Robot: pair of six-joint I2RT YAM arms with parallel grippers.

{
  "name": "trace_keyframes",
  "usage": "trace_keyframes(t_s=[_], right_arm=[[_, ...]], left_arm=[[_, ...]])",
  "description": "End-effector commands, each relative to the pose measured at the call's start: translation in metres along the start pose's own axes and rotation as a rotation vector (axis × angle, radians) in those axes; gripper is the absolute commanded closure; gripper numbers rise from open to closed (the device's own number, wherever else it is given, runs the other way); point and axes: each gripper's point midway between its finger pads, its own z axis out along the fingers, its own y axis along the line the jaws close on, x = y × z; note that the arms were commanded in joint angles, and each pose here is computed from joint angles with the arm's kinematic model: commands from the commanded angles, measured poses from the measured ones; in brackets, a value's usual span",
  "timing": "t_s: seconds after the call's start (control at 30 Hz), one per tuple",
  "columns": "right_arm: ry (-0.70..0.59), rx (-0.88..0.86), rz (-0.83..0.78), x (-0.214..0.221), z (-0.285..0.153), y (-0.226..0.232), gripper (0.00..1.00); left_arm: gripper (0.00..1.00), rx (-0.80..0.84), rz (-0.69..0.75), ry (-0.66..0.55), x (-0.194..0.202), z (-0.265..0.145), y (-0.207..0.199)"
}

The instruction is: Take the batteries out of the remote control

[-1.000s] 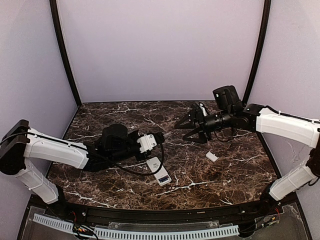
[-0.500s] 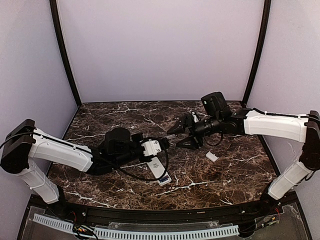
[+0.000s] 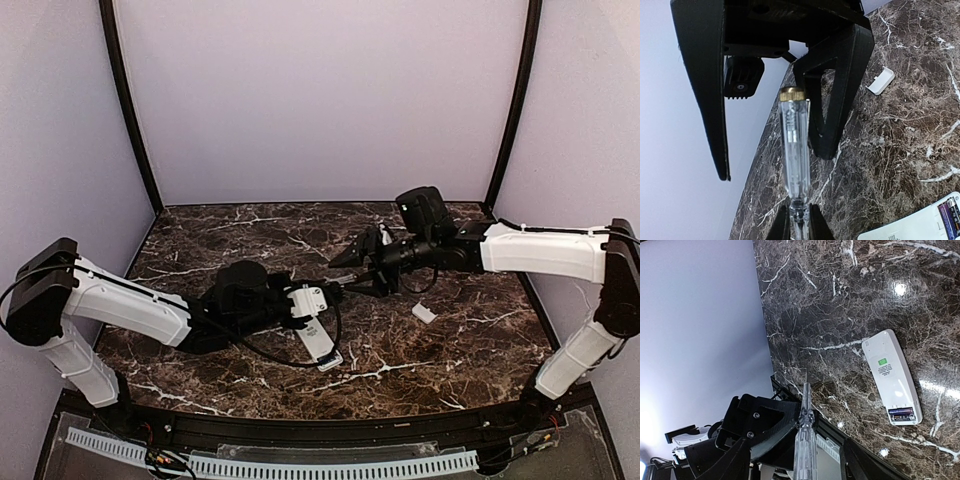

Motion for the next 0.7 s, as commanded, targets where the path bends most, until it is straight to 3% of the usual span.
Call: trace_keyframes(t_s=[0.0,0.67], right_arm=[[-0.018,-0.015,-0.007,-0.001,0.009,0.002,0.41],[-0.003,-0.005,0.002,0.002,0.024,-0.008,0.57]], left_arm=[[1.0,-0.042,-0.015,-0.041,-0.017,0.002,0.012],[1.0,-0.03,-0.015,-0.048,-0.019,0.005,0.007]])
